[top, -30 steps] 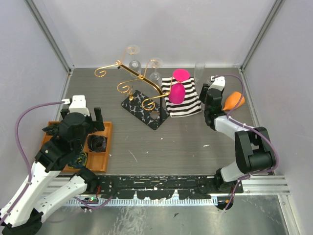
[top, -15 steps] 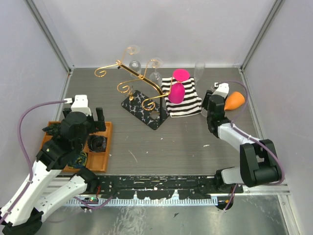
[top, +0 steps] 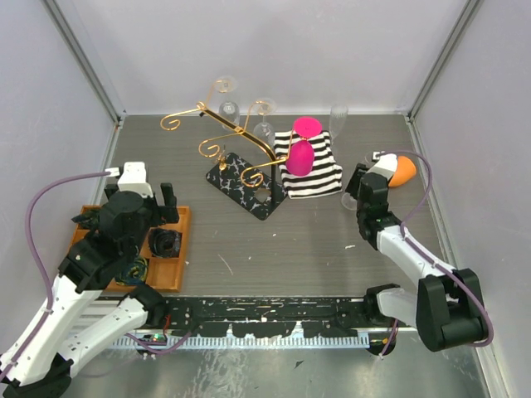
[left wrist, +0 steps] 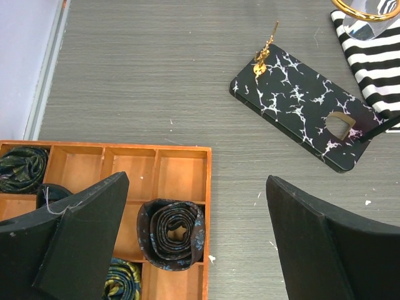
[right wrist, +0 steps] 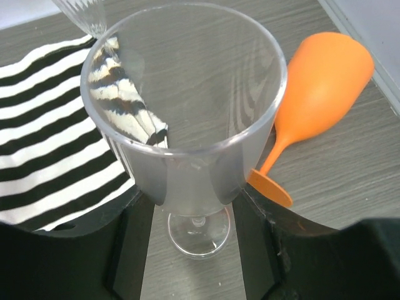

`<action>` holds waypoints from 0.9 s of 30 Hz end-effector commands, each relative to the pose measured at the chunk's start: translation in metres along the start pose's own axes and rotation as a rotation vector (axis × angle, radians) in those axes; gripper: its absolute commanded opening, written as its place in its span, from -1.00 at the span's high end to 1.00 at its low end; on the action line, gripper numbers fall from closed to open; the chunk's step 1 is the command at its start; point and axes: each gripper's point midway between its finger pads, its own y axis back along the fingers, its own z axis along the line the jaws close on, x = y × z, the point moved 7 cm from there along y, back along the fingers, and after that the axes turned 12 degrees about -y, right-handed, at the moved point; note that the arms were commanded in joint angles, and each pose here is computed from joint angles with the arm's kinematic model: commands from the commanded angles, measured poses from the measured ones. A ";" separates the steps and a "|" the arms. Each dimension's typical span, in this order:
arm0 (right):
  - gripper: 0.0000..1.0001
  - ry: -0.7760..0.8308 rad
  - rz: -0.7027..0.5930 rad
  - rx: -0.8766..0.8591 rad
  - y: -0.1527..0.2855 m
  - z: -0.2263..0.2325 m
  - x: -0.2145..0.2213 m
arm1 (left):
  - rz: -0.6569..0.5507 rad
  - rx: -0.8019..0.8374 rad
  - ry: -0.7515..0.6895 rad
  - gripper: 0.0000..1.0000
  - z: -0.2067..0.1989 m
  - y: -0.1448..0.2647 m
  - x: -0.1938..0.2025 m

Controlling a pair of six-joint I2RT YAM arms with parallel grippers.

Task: Place the wine glass upside down on the wine glass rack
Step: Move the wine glass to the center of the board.

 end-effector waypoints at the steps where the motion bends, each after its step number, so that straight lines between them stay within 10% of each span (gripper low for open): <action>1: -0.10 -0.038 -0.021 -0.058 0.012 0.011 -0.006 | -0.014 0.006 0.019 -0.96 -0.002 -0.001 0.001; 27: -0.15 0.144 0.008 -0.475 0.103 0.091 0.057 | -0.006 0.008 0.019 -0.96 -0.003 -0.003 0.002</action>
